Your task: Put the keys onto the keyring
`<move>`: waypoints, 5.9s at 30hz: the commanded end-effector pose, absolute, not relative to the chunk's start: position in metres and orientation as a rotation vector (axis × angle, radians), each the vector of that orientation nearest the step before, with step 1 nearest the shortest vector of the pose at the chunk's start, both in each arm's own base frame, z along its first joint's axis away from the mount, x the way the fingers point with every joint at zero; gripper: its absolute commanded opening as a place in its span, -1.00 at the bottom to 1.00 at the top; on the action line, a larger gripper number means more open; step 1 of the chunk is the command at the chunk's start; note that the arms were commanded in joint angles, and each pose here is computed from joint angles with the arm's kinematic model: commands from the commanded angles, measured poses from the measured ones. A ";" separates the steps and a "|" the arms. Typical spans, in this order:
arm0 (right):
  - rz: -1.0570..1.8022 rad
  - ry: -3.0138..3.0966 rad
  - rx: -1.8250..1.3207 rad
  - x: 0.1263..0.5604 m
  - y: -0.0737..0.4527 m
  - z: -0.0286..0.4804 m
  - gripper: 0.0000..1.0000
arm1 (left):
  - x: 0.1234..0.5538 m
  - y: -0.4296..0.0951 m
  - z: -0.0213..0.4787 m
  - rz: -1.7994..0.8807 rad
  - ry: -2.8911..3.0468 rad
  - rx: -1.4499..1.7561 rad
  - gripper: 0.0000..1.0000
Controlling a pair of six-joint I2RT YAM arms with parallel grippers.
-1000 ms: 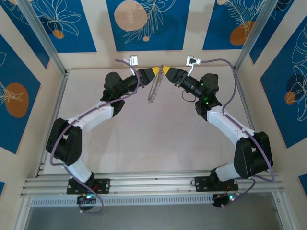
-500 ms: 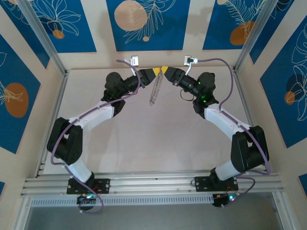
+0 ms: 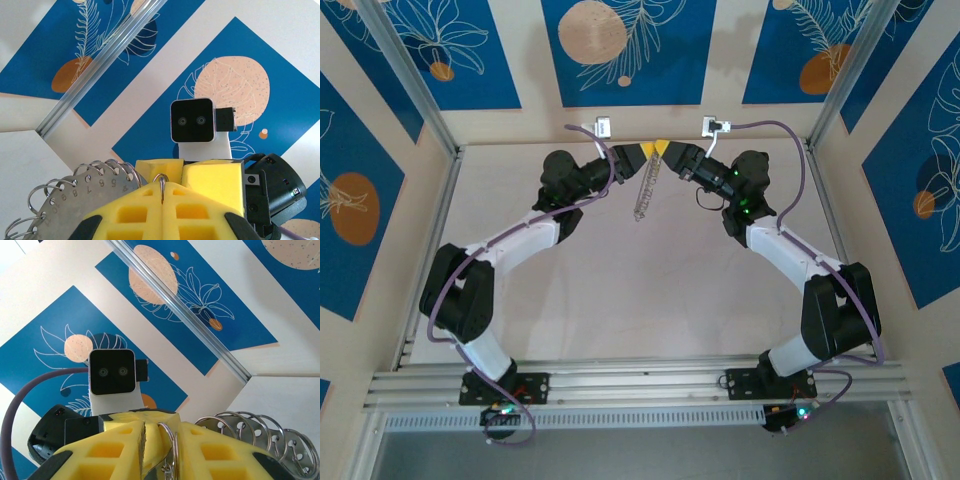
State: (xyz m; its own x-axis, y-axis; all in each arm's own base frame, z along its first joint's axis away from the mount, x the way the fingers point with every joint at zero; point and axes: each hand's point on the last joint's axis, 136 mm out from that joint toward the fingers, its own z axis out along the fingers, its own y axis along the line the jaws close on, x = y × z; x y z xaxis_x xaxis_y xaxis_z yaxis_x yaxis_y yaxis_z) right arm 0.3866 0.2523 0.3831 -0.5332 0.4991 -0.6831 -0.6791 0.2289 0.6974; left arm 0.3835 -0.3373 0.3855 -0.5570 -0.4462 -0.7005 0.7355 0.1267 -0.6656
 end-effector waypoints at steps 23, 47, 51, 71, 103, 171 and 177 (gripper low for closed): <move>1.551 1.432 -0.109 0.378 0.226 0.390 -0.24 | 0.370 -0.339 0.415 -1.618 1.375 0.369 -1.00; 1.589 1.438 -0.158 0.384 0.252 0.395 -0.41 | 0.369 -0.340 0.414 -1.627 1.374 0.378 -1.00; 1.572 1.439 -0.154 0.383 0.248 0.394 -0.38 | 0.369 -0.340 0.414 -1.627 1.374 0.377 -1.00; 1.517 1.404 -0.153 0.377 0.226 0.406 -0.37 | 0.365 -0.343 0.414 -1.664 1.375 0.398 -1.00; 1.584 1.460 -0.197 0.381 0.250 0.388 -0.76 | 0.364 -0.344 0.417 -1.678 1.371 0.404 -1.00; 1.616 1.660 -0.796 0.355 0.248 0.395 -1.00 | 0.360 -0.339 0.392 -1.583 1.617 0.870 -0.17; 1.620 1.657 -0.803 0.354 0.250 0.395 -1.00 | 0.360 -0.341 0.392 -1.586 1.617 0.874 -0.17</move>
State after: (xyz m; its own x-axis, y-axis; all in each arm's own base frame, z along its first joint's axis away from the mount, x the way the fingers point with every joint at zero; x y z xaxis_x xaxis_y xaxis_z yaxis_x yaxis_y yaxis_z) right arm 0.3613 0.2469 0.3773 -0.6308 0.0371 -0.7751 -0.7720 0.0708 0.6317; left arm 0.3658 -0.3377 0.3782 -0.5582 -0.0097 -0.8297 0.8279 0.0593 -0.5577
